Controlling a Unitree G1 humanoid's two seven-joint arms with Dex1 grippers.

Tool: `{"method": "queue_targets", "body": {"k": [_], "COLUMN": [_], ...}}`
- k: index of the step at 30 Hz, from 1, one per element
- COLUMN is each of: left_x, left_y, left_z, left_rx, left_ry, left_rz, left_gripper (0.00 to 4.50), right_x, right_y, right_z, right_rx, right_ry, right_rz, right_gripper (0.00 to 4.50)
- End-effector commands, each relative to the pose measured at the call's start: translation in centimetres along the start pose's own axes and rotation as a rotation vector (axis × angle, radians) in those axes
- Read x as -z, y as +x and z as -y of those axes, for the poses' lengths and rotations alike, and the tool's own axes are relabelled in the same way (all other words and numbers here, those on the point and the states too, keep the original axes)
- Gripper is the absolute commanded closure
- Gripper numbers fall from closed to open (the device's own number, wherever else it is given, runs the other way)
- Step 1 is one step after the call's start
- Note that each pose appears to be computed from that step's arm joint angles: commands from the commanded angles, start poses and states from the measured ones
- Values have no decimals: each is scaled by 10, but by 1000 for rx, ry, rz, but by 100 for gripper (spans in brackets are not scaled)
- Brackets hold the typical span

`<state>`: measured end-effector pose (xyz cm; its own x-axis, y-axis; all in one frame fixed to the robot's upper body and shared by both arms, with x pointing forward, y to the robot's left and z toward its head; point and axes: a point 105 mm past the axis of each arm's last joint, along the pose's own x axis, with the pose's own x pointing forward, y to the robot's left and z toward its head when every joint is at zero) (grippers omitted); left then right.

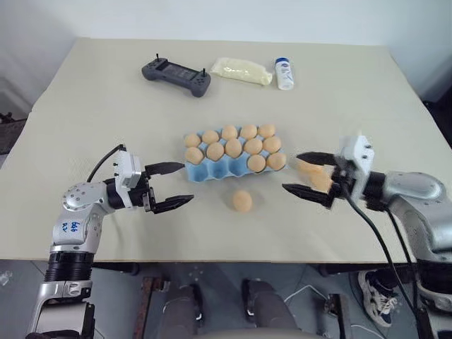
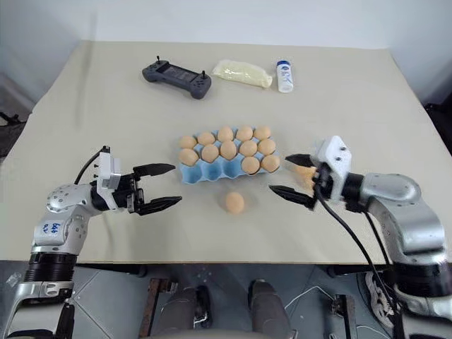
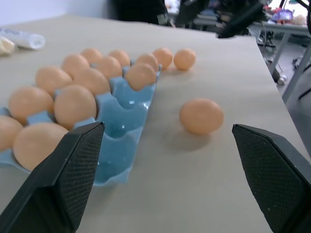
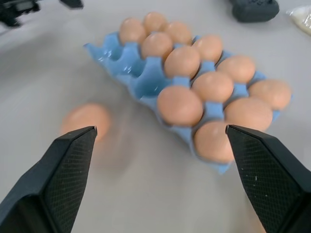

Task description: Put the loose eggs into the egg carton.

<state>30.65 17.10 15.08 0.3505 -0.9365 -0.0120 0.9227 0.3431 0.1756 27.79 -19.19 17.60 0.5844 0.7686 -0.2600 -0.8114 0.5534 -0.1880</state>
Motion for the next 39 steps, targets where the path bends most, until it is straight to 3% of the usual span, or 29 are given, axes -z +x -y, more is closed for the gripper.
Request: {"method": "queue_targets", "body": {"k": [1,6,14,28,39], "left_x": [-6,-5,-8,-12,-8], "left_y": [-3,0,5,6,-12], "left_z": [-2,-5,-9,-3,11], "left_rx": [4,15,35,26,-6], "left_ry": [16,17,29,43,29], "left_rz": [32,35,43,59,37], "left_gripper": [0,0,0,0,0], "right_x": [-9,2,2,-13,-2], "right_y": [-33,-49,-39,60,111], "right_z": [-5,-11,-10,-46,-55], "right_rx": [45,93,114,-233,-317], "right_ry": [-22,22,27,-5,-77], "right_rz": [-13,-51,-31,25,18], "right_gripper": [6,6,6,6,6]}}
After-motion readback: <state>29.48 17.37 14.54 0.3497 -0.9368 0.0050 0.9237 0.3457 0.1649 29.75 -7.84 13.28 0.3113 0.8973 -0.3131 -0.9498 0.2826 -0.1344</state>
